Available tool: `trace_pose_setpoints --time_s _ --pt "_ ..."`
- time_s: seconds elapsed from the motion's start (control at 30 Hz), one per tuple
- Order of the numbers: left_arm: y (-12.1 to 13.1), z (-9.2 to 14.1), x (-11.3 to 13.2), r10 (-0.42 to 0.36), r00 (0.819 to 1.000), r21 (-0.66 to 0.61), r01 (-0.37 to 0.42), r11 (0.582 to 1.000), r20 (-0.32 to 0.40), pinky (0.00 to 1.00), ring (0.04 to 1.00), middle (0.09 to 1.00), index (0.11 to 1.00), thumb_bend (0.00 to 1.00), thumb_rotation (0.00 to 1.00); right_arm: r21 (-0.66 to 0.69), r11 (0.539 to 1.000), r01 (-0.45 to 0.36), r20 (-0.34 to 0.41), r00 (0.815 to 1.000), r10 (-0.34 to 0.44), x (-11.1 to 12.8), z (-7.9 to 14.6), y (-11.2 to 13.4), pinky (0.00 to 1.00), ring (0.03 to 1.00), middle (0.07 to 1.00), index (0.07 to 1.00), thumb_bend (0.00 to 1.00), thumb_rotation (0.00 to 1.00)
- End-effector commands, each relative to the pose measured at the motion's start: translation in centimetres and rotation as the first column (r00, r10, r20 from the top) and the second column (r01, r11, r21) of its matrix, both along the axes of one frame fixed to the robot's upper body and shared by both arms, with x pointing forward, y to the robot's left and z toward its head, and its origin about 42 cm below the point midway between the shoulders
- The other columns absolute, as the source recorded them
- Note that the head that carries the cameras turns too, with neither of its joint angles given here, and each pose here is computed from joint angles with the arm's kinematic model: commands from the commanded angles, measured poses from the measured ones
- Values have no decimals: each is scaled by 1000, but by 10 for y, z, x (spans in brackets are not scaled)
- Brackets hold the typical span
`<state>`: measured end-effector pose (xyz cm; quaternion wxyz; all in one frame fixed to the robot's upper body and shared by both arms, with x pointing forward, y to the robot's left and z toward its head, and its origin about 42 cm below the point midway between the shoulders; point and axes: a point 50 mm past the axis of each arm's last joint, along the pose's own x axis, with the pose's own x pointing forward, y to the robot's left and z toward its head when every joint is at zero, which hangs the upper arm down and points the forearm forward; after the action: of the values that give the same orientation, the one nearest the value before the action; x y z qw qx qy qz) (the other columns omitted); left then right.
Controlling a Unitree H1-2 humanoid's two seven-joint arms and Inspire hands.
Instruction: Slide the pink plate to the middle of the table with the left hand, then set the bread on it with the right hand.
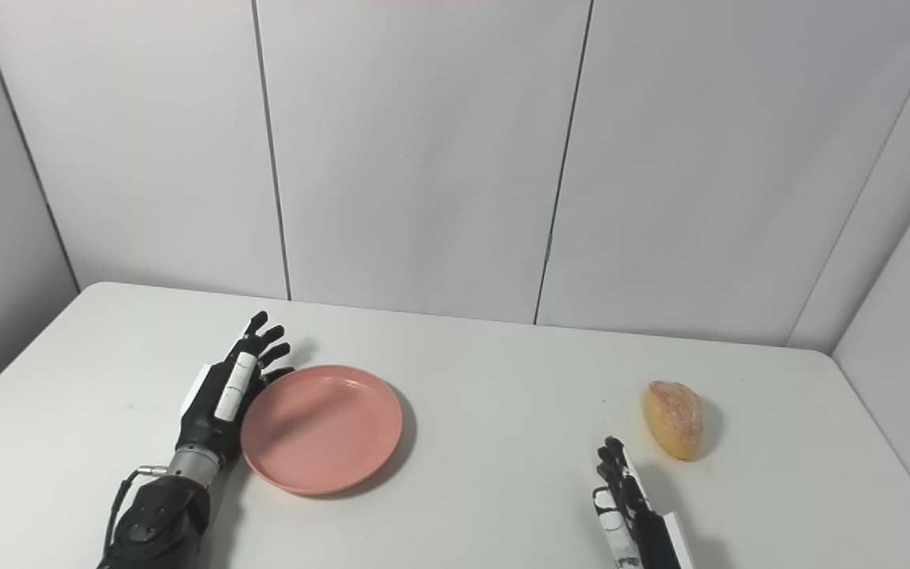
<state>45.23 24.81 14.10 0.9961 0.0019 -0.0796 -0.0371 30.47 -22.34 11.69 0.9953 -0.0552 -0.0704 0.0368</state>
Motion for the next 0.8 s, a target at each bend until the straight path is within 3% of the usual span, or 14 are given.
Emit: trace_pose_setpoints --time_s 0.0,0.17,0.47,0.6,0.77 --pt "-15 -28 -18 -12 997 -18 11 1000 -77 798 916 949 968 989 892 29 1000 7 -38 999 -6 -8 -8 7 1000 957 957 971 829 999" --pt "-31 -24 -25 -65 991 -101 53 993 -113 851 947 976 990 1000 933 21 1000 8 -38 999 -7 -9 -5 11 1000 957 955 969 822 1000" --pt "-45 -28 -31 -127 981 -94 114 989 -147 870 976 996 1000 1000 923 18 1000 8 -31 1000 -8 -8 -4 21 998 952 951 961 819 1000" --pt "-52 -31 -32 -140 974 -151 114 982 -180 956 999 1000 1000 992 917 16 1000 7 -32 999 -7 -7 -5 25 1000 958 955 964 819 1000" --pt "-59 -35 -34 -145 967 -196 104 975 -209 995 1000 1000 1000 960 939 12 1000 9 -25 1000 -8 -7 -4 32 1000 958 954 963 792 1000"
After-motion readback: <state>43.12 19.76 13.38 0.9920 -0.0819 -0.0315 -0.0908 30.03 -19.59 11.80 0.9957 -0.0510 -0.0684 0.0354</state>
